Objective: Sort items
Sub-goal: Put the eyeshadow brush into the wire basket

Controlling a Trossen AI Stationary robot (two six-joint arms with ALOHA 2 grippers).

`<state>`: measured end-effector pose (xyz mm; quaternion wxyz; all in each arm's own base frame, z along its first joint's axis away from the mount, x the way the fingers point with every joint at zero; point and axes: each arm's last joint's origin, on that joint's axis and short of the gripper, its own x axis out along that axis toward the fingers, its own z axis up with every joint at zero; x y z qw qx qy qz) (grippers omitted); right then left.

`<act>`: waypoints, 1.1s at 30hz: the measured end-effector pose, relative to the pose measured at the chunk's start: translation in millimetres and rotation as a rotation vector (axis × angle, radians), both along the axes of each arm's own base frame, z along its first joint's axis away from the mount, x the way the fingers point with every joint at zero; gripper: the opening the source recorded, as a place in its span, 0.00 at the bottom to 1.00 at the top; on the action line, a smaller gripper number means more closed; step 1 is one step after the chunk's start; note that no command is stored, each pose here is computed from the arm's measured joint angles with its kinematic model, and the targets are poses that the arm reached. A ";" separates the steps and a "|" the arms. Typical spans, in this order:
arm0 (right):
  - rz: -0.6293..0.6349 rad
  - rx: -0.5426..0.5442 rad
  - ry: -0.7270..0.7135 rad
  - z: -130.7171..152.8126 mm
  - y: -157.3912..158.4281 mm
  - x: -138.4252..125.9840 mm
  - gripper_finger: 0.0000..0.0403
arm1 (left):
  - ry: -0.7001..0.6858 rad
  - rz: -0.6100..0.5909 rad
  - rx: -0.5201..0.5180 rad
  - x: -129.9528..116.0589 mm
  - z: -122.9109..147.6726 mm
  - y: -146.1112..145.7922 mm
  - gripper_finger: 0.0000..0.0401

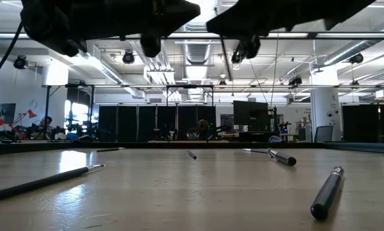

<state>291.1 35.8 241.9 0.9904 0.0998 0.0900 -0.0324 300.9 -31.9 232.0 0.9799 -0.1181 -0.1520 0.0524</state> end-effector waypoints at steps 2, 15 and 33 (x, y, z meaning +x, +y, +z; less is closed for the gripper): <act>-0.028 0.006 0.035 6.8 6.5 -12.1 0.04 | 0.013 0.005 -0.006 -3.2 -4.2 0.7 0.12; -0.217 0.145 0.161 47.4 66.9 -112.0 0.03 | 0.067 0.016 -0.017 -12.9 -21.0 3.3 0.21; -0.314 0.179 0.361 55.2 170.2 -175.7 0.03 | 0.104 0.018 -0.048 -12.3 -25.6 3.7 0.21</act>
